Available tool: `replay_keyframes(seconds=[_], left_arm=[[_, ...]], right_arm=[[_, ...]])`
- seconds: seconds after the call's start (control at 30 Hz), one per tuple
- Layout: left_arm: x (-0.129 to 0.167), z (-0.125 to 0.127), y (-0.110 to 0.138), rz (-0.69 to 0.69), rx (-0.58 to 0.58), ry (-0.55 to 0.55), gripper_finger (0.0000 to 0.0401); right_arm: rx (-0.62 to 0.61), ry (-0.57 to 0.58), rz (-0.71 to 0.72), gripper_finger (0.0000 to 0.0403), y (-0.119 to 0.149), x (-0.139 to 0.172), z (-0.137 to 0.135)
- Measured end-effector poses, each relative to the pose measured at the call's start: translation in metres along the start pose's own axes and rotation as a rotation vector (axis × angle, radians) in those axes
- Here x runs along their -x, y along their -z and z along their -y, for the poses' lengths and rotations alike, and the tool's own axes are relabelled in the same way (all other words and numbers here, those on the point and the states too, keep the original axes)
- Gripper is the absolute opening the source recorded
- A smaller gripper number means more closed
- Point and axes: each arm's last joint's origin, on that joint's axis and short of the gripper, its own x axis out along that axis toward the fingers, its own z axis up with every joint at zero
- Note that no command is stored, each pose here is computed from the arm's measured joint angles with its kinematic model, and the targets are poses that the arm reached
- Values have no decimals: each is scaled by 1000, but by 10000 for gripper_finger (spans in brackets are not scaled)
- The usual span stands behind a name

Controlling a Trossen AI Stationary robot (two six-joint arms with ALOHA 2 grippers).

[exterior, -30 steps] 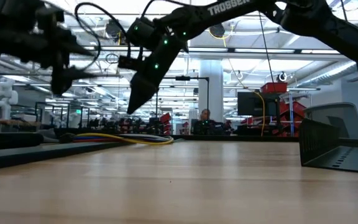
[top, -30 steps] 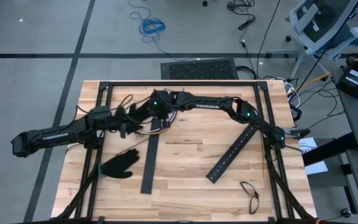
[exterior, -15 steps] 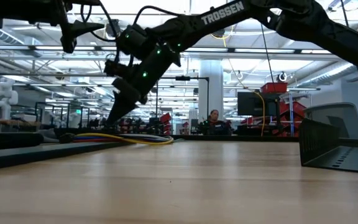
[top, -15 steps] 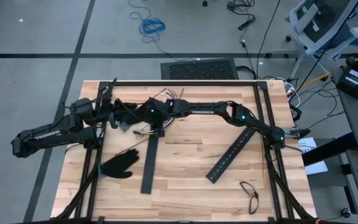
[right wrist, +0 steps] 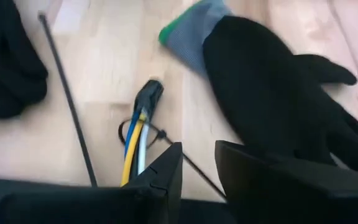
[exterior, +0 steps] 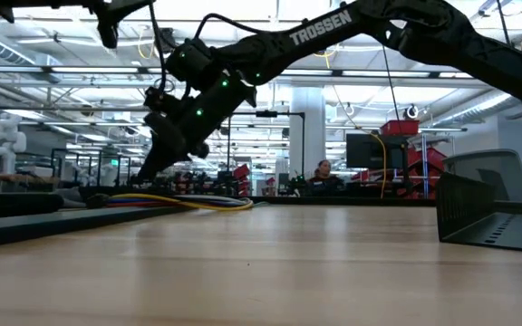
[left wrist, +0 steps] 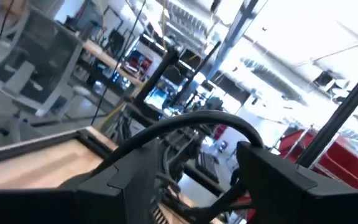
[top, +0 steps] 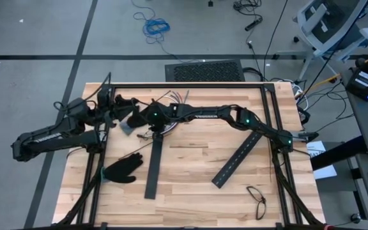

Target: Ziptie cables

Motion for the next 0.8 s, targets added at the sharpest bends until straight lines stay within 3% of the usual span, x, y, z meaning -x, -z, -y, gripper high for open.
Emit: replay_keyframes(seconds=[0.27,0.43,0.6,0.8], left_arm=[[8,-10,21,-310,79,-101,226],[17,-14,28,-394,70,-147,226],[32,7,8,-317,91,-48,226],[63,46,-38,-11,-47,0,226]], right_arm=[[-26,22,9,91,-1,5,11],[-34,31,18,91,-8,15,19],[13,37,9,91,-9,18,26],[64,-12,-17,91,-3,16,30]])
